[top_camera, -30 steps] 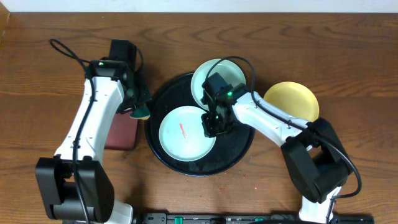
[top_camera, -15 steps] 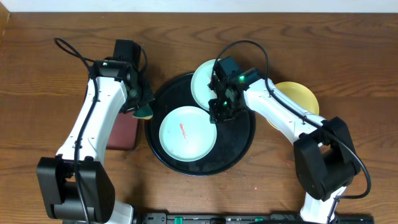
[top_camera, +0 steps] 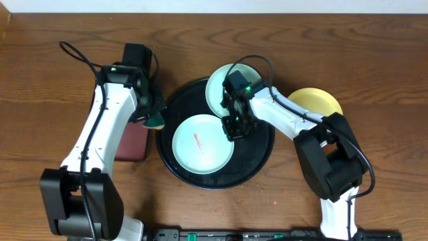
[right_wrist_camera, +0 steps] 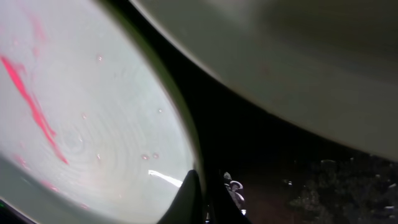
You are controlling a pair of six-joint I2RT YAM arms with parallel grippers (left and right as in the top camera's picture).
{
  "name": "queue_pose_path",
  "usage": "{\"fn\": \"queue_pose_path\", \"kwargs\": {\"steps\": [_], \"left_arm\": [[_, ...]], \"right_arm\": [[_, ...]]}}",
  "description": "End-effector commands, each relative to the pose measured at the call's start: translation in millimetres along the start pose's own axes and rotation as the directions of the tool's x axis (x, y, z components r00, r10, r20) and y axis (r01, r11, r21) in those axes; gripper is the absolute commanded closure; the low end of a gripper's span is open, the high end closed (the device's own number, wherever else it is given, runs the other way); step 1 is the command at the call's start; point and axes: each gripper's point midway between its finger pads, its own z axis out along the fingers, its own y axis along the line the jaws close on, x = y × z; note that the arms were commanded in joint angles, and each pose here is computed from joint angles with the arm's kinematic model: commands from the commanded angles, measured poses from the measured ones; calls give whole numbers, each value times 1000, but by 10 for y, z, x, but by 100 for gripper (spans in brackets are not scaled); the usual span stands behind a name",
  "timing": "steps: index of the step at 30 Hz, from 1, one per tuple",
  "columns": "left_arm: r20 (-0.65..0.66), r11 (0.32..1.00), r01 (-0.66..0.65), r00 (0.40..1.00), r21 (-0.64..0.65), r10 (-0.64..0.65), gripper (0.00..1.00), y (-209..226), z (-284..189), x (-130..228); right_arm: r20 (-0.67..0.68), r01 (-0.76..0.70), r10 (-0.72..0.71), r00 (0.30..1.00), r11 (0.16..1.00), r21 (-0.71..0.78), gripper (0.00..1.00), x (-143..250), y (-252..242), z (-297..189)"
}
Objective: Clean dirty plates on tray and stack at the side
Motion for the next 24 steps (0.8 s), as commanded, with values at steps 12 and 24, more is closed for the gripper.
{"fn": "queue_pose_path", "kwargs": {"steps": [12,24], "left_arm": [[-34,999,34,999,7,-34,93,-444,277,498],[-43,999,42,998,24,-41,93,-645,661,943]], "right_arm": [[19,-97,96,995,995,18,99,-16,144,136],[21,-97,96,995,995,16,99,-25,146,134]]}}
